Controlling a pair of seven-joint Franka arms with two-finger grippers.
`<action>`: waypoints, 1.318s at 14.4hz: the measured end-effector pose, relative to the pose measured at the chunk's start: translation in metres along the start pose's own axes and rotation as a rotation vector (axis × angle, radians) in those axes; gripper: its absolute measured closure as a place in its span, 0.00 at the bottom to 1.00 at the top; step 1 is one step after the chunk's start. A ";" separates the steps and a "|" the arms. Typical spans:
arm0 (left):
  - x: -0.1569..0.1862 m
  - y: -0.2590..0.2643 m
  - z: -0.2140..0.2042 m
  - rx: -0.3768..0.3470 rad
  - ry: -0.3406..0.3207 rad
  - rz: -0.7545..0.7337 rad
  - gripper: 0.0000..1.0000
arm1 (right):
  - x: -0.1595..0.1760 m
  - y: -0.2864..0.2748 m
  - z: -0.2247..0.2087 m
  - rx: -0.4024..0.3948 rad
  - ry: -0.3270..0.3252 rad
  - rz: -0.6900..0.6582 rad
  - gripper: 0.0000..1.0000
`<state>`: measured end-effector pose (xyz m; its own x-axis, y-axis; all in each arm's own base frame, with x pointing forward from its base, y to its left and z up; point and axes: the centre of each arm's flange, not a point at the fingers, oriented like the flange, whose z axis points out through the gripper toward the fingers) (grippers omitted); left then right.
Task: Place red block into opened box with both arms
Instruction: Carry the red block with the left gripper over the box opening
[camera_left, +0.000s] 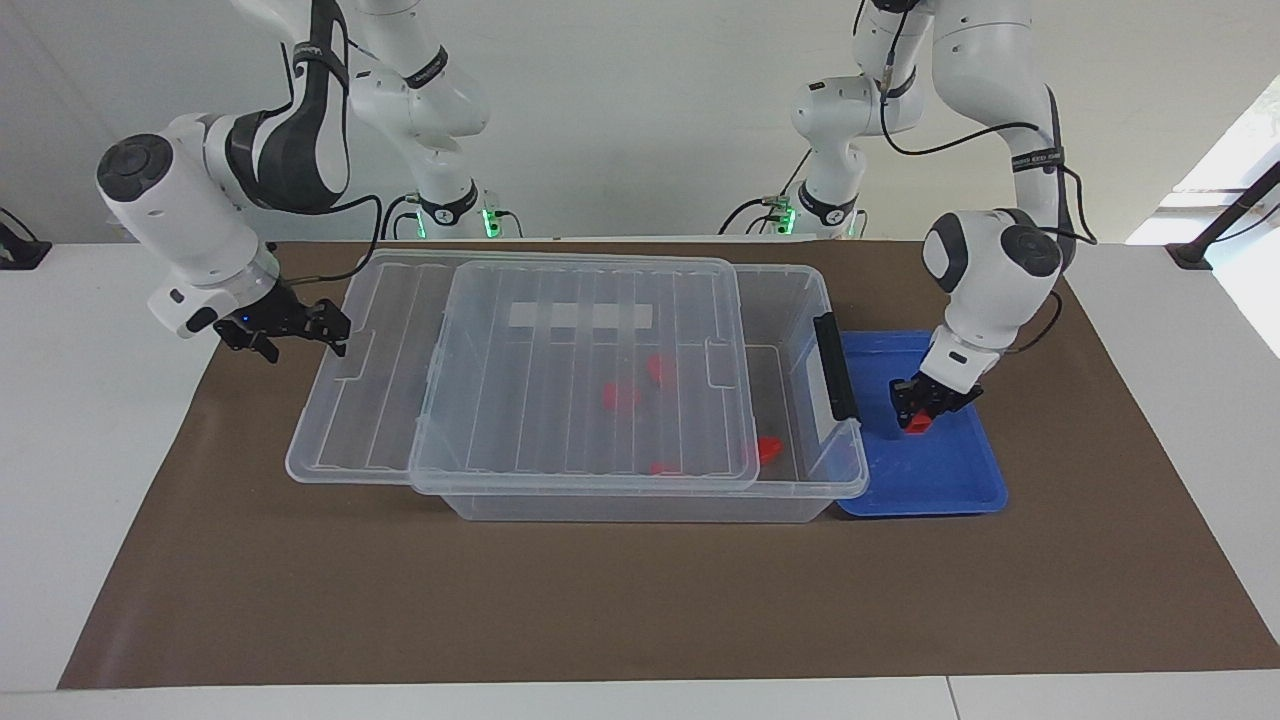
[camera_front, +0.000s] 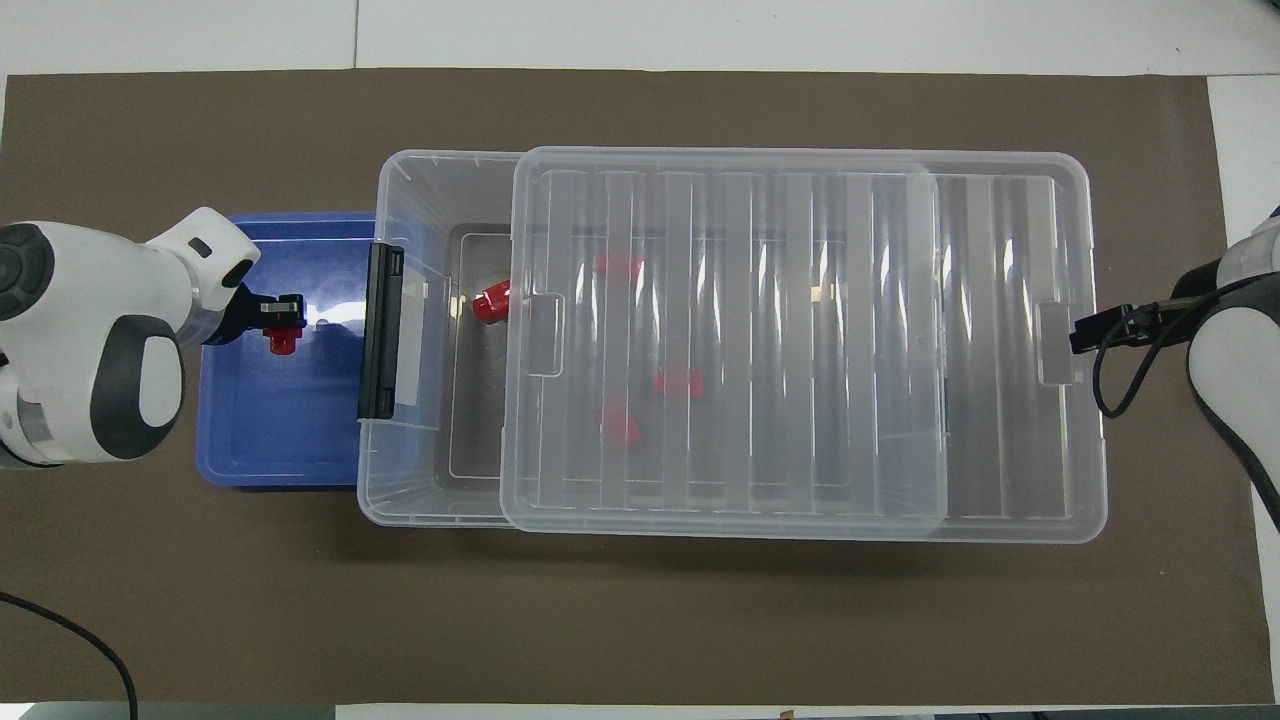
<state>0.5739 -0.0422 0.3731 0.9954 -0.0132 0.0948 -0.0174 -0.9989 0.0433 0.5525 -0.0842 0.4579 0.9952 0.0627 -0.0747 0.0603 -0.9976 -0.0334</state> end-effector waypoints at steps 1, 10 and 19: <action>0.004 0.000 -0.024 0.002 -0.010 0.000 0.66 | 0.000 0.001 0.000 -0.001 0.000 -0.006 0.00; 0.010 0.072 -0.126 -0.006 -0.021 -0.003 0.66 | -0.003 0.021 -0.005 -0.007 0.010 -0.022 0.00; -0.043 0.230 -0.115 -0.028 -0.032 -0.010 0.66 | -0.011 0.049 -0.007 -0.007 0.012 -0.039 0.00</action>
<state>0.5167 -0.2661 0.4932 0.9980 -0.0056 0.0623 -0.0101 -0.9973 0.0723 0.5451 -0.1337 0.4638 0.9930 0.1015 -0.0611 0.0999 -0.9946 -0.0295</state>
